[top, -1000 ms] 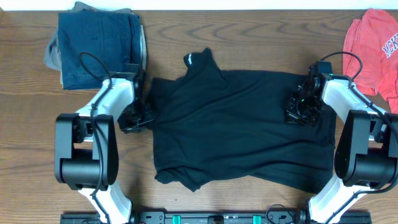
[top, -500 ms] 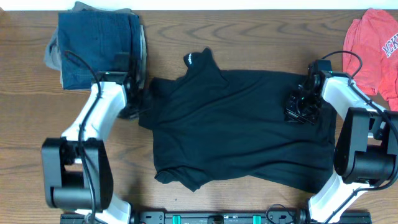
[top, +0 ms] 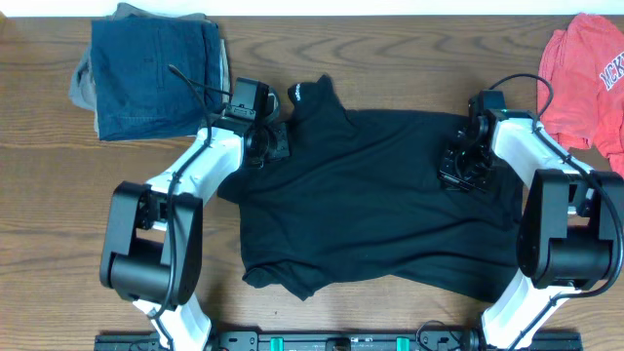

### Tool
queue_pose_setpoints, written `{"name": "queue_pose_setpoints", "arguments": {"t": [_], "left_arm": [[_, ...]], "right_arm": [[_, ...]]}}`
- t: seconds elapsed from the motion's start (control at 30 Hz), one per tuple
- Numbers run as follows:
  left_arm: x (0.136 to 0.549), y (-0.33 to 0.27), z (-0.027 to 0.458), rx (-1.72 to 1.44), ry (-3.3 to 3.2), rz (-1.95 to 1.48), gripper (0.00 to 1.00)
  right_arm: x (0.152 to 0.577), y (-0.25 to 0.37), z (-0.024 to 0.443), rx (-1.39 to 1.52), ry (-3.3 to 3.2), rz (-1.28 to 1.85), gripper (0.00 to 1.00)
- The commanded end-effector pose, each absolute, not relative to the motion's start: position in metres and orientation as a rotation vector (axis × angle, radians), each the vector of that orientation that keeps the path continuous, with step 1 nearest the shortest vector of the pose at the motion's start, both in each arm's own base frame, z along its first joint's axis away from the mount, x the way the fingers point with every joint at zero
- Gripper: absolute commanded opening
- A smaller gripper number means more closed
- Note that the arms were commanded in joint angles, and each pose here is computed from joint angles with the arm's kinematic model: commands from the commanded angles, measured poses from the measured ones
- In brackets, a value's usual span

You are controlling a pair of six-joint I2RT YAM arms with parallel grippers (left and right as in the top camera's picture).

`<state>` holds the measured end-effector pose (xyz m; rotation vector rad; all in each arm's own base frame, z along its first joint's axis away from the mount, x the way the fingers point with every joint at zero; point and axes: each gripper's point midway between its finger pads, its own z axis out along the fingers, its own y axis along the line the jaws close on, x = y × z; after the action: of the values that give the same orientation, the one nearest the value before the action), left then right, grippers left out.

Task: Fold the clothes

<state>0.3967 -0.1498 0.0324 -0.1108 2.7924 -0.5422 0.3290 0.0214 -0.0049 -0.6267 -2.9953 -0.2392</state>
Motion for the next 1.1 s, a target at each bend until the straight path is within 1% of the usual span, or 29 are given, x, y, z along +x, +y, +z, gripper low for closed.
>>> {"name": "queue_pose_setpoints", "arguments": {"t": [0.0, 0.13, 0.33, 0.47, 0.6, 0.73, 0.93, 1.07], "left_arm": [[0.394, -0.147, 0.016, -0.122, 2.831, -0.532, 0.06], [0.389, -0.142, -0.006, -0.141, 2.883, -0.490, 0.06], [0.386, -0.102, -0.032, -0.308, 2.927, -0.211, 0.06], [0.391, -0.076, -0.033, -0.372, 2.904, -0.107, 0.06], [0.395, -0.054, -0.032, -0.447, 2.889, -0.085, 0.06], [0.397, -0.033, -0.033, -0.526, 2.876, -0.076, 0.06], [0.397, -0.010, -0.033, -0.610, 2.864, -0.065, 0.06], [0.396, -0.009, -0.023, -0.618, 2.866, -0.081, 0.06]], "right_arm": [[0.316, 0.030, -0.022, -0.611, -2.928, -0.220, 0.08], [0.316, 0.030, -0.022, -0.611, -2.927, -0.220, 0.08], [0.311, 0.030, -0.022, -0.609, -2.911, -0.210, 0.08], [0.311, 0.027, -0.022, -0.609, -2.916, -0.185, 0.08], [0.314, 0.025, -0.023, -0.589, -2.936, -0.181, 0.09], [0.325, 0.027, -0.024, -0.469, -3.004, -0.200, 0.14], [0.343, 0.011, -0.024, -0.508, -3.084, -0.118, 0.17], [0.363, -0.004, -0.009, -0.552, -3.127, -0.084, 0.19]]}}
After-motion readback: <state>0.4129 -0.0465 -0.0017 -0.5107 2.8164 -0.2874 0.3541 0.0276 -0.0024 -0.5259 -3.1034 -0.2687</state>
